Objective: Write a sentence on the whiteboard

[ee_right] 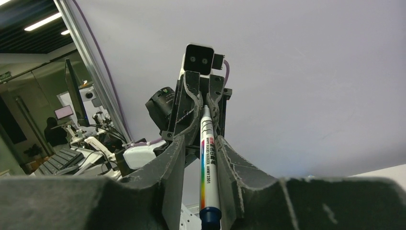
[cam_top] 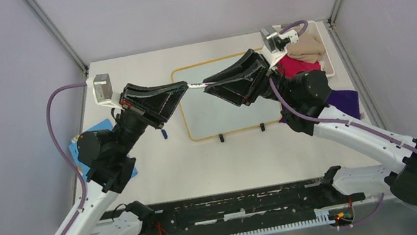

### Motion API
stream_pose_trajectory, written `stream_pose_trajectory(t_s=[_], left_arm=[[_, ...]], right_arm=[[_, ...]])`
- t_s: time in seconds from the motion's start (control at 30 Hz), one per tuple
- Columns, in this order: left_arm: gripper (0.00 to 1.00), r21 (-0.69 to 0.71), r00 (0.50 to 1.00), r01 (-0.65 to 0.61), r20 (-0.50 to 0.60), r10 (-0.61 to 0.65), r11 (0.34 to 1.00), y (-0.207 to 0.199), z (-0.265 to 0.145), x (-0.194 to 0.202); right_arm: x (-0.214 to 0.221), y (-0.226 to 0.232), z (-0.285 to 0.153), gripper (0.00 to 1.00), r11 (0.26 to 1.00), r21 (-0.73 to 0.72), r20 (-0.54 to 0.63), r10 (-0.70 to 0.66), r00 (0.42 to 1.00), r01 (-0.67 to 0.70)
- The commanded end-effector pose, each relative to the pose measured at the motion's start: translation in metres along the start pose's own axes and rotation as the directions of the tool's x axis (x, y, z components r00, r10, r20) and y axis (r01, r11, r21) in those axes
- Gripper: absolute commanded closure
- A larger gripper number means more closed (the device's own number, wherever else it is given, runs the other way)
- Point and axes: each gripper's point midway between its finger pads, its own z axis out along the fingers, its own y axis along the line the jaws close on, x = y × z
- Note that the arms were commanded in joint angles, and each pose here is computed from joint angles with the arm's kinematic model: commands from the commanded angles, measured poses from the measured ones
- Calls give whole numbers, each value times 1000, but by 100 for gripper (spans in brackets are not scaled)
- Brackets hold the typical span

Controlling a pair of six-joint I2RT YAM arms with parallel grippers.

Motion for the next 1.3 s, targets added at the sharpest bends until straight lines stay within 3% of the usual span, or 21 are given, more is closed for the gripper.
stream_pose_trajectory(t_s=[0.0, 0.3, 0.57, 0.7, 0.97, 1.27], left_arm=[[98, 27, 999, 13, 30, -14, 1000, -13, 3, -14], [98, 13, 1000, 14, 25, -15, 1000, -9, 1, -10], [98, 8, 1000, 12, 21, -12, 1000, -8, 0, -9], [98, 5, 1000, 13, 18, -13, 1000, -7, -1, -7], [98, 5, 1000, 10, 20, -10, 1000, -7, -2, -8], [98, -2, 1000, 6, 16, -6, 1000, -5, -2, -6]], right_arm=[[-24, 27, 4, 67, 996, -65, 42, -57, 997, 60], [-29, 27, 4, 70, 996, -62, 71, -54, 996, 58], [-29, 27, 2, 79, 997, -67, 86, -44, 995, 50], [-30, 28, 3, 74, 996, -73, 92, -34, 995, 41], [-29, 26, 2, 77, 997, -66, 95, -27, 995, 34], [-29, 21, 3, 72, 998, -54, 104, -13, 994, 19]])
